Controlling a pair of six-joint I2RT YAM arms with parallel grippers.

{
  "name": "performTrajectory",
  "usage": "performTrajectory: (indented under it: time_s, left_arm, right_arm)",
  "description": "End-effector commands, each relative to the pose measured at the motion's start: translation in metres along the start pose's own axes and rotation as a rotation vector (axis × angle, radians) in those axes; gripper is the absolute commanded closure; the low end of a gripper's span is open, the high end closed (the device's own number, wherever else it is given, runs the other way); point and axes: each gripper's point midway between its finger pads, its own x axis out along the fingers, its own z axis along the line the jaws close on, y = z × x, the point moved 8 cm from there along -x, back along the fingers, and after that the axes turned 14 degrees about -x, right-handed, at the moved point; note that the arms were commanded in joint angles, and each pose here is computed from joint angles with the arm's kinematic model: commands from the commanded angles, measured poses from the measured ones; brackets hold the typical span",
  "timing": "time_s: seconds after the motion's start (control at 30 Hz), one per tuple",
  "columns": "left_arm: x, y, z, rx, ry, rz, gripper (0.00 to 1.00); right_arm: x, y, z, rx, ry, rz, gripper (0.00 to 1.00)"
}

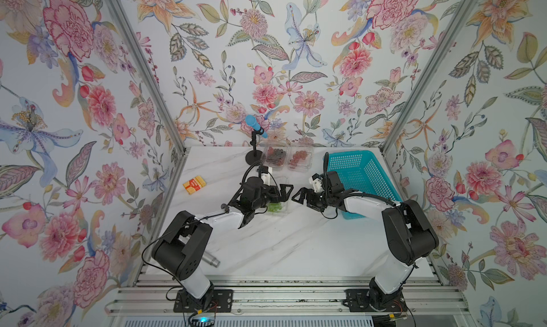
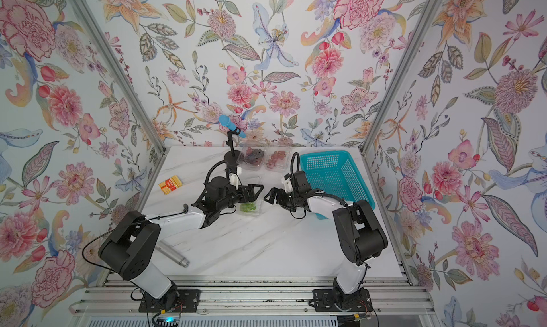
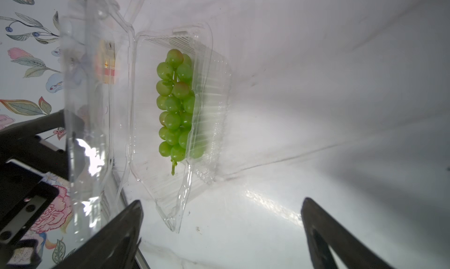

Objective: Pack grapes into containers
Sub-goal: Close the packing box at the center of the board, then move the packing box to the center of the board.

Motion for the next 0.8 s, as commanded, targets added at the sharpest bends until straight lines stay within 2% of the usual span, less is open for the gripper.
performTrajectory:
  time_s: [0.0,0.2,0.57,0.77]
  left_arm:
    - [0.002,0.002,-0.002,-0.036,0.049,-0.032,0.00]
    - [0.006,0.010,0.011,-0.073,0.035,-0.030,0.00]
    - [-0.001,0.011,0.025,-0.092,-0.011,-0.047,0.00]
    - [-0.012,0.003,0.031,-0.102,-0.021,-0.075,0.00]
  right_arm:
    - [-0.012,-0.005,0.010,-0.020,-0.060,-0.050,0.00]
    - [-0.010,-0.001,0.021,-0.014,-0.135,-0.079,0.00]
    - [0.023,0.012,0.039,-0.032,-0.171,-0.016,0.00]
    - [0.039,0.012,0.042,-0.009,-0.204,-0.016,0.10]
